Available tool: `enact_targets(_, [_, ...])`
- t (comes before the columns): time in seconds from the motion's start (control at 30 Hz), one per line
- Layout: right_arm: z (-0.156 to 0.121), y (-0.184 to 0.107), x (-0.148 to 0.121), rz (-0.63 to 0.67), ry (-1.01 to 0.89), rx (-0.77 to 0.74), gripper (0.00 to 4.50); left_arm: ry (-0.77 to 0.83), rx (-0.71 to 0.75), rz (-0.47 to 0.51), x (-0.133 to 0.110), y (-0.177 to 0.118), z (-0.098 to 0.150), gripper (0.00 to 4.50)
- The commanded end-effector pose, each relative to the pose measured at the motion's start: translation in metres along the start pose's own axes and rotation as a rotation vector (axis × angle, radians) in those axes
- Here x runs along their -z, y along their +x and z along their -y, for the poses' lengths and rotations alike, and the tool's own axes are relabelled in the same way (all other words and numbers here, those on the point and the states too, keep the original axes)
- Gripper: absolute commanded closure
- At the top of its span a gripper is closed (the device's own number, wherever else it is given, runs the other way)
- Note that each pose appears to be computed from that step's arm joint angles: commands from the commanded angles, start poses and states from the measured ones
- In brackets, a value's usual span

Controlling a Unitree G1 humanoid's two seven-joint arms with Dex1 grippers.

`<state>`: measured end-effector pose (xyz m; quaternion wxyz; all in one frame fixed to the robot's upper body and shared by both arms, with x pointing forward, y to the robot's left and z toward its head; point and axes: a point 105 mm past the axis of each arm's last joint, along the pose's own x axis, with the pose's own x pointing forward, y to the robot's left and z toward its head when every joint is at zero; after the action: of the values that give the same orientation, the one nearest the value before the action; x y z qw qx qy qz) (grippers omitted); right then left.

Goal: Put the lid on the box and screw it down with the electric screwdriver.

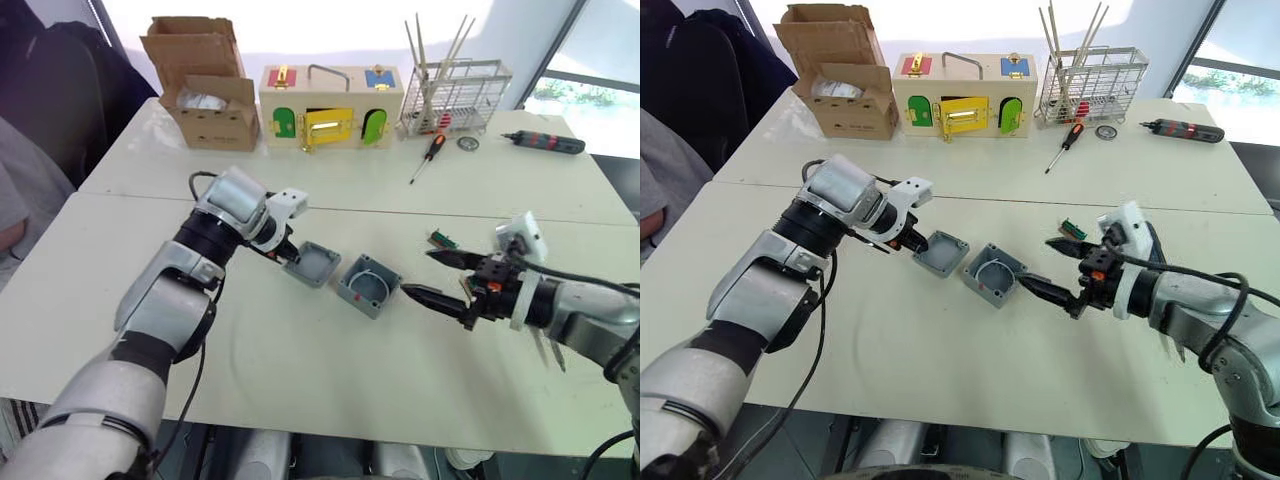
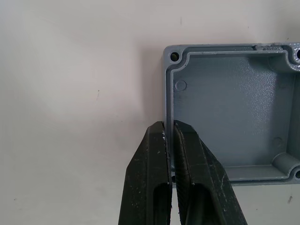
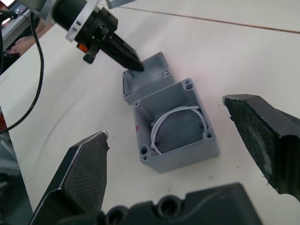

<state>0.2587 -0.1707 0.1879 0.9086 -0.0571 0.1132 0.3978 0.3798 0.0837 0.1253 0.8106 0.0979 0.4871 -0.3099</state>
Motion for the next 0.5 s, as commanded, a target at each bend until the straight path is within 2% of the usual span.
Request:
enact_targets(0.03, [0.009, -0.005, -0.045, 0.207, 0.01, 0.033, 0.0, 0.086, -0.042, 0.342, -0.043, -0.029, -0.017, 4.44])
enact_targets(0.17, [0.015, 0.018, -0.074, 0.4, 0.132, 0.035, 0.0, 0.081, -0.03, 0.808, -0.087, -0.085, -0.026, 4.44])
enact_targets(0.27, [0.012, 0.046, -0.089, 0.458, 0.188, 0.002, 0.0, 0.091, 0.056, 1.062, -0.093, -0.119, -0.017, 4.44])
enact_targets(0.33, [0.009, 0.058, -0.095, 0.463, 0.188, -0.024, 0.0, 0.125, 0.047, 1.137, -0.092, -0.127, -0.013, 4.44])
enact_targets(0.5, [0.012, 0.087, -0.115, 0.481, 0.216, -0.034, 0.0, 0.202, -0.054, 1.234, -0.089, -0.128, 0.0, 4.44])
